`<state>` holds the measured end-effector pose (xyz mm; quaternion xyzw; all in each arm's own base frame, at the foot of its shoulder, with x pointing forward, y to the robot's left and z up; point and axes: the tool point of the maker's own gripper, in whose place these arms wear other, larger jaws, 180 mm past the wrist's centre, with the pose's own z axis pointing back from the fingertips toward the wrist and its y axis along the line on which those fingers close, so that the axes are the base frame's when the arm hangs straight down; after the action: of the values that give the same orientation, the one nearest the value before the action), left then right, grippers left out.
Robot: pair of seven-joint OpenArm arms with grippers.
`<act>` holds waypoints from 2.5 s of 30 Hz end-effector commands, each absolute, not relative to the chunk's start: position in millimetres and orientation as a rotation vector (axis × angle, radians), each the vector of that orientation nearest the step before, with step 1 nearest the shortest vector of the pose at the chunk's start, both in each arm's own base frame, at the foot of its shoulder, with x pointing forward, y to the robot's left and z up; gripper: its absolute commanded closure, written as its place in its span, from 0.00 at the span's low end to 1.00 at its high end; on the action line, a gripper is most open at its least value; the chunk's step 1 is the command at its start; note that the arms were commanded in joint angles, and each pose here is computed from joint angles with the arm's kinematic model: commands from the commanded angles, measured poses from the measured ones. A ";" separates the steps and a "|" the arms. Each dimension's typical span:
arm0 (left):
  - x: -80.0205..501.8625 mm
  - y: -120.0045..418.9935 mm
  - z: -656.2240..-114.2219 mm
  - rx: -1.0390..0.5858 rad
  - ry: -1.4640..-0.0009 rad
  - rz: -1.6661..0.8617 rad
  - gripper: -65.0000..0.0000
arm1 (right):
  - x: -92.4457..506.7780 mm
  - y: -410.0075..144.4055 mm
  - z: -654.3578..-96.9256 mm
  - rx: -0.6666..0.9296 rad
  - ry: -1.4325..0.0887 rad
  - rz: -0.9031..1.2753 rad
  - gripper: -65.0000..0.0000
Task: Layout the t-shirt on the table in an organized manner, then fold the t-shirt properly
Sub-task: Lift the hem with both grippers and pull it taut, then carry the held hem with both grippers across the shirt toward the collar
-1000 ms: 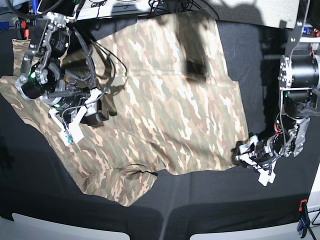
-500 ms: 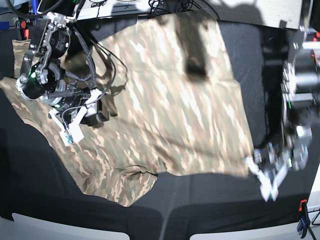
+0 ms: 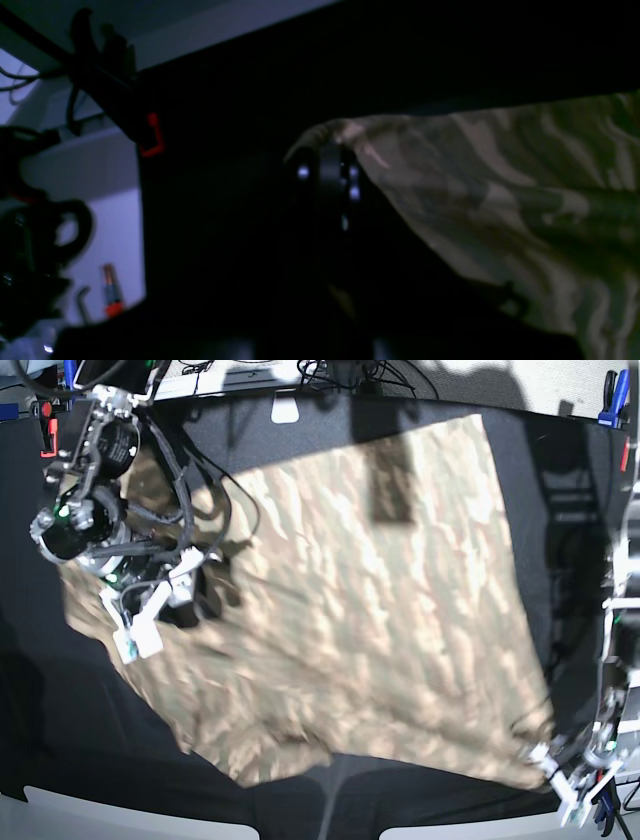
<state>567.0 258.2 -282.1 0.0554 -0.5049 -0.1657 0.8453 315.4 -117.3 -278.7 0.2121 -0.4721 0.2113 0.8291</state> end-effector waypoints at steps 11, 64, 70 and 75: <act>578.6 225.3 -268.8 0.011 -1.111 -0.292 0.58 | 347.0 -118.1 -231.5 0.411 -1.164 0.481 0.68; 497.5 -9.2 -326.0 -0.641 -0.663 -0.502 0.59 | 505.7 -308.8 -331.3 -0.102 -0.823 -0.100 1.00; 475.2 -18.5 -337.5 -0.693 -0.690 -0.563 0.60 | 513.1 -331.2 -304.8 -0.018 -0.951 -0.212 1.00; 446.3 -21.5 -336.8 -0.707 -0.759 -0.648 0.60 | 504.8 -341.5 -302.8 0.021 -0.893 -0.243 1.00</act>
<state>428.1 -18.3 -365.6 -0.3252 -0.3221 -0.3006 0.8367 487.6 -334.5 -334.8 0.0132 -0.3916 -0.1189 0.9123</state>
